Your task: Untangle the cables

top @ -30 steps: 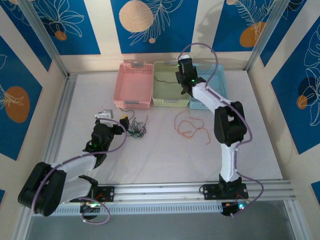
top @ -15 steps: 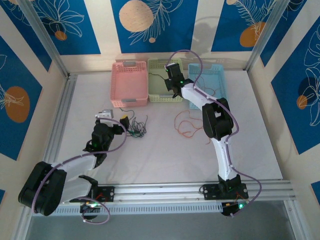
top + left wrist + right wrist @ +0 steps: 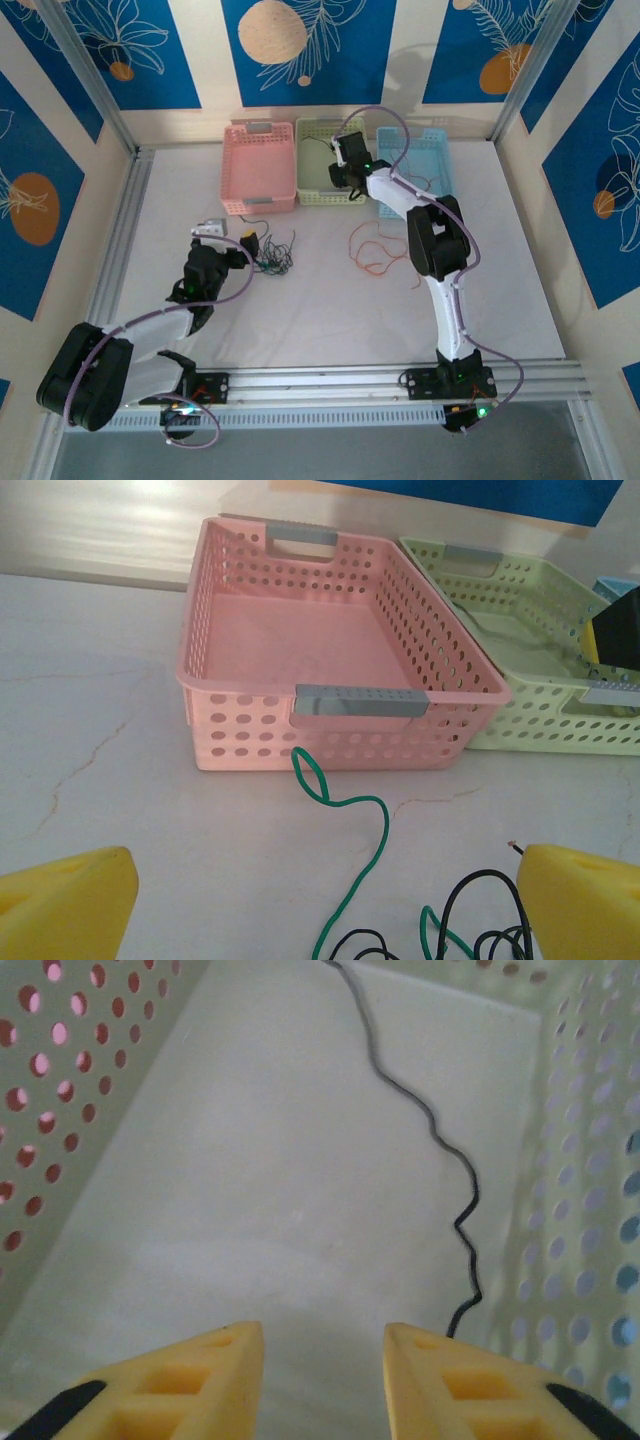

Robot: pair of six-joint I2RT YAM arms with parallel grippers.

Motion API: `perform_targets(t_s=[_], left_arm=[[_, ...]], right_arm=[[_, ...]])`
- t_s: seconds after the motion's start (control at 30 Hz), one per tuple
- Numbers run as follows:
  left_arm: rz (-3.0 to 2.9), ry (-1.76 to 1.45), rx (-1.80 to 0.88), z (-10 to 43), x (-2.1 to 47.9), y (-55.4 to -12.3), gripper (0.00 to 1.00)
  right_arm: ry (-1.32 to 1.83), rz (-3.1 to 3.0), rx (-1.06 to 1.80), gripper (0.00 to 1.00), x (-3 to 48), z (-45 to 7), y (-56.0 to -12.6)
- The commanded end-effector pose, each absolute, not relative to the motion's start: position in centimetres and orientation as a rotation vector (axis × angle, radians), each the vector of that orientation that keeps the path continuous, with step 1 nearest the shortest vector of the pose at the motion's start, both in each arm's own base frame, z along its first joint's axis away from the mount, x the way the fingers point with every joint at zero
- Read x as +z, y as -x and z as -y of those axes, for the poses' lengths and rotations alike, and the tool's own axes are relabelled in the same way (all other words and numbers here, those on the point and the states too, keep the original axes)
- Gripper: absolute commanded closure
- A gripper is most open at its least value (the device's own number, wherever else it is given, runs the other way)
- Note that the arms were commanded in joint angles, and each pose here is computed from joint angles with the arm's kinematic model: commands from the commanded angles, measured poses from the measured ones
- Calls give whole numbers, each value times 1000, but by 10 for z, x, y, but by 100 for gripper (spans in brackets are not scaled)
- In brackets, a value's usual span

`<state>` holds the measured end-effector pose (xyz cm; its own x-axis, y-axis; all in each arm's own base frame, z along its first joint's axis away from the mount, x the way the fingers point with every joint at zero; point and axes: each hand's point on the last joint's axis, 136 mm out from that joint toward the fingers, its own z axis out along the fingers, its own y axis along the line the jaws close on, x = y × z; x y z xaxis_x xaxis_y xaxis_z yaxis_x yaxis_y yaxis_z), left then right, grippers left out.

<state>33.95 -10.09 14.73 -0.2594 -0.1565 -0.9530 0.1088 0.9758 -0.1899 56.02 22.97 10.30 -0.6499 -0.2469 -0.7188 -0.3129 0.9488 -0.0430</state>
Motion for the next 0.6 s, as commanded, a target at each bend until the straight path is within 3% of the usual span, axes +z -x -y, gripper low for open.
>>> perform_targets(t_s=[0.0,0.33,0.57], left_arm=[[-1791,41,-262,102,158,-344,3],[-1785,43,-259,101,159,-344,3],[-1782,45,-261,100,160,-342,3]], right_arm=[[378,-2184,225,56,166,-242,-553],[356,-2104,288,54,229,-220,-504],[252,-2422,384,54,174,-188,-403]])
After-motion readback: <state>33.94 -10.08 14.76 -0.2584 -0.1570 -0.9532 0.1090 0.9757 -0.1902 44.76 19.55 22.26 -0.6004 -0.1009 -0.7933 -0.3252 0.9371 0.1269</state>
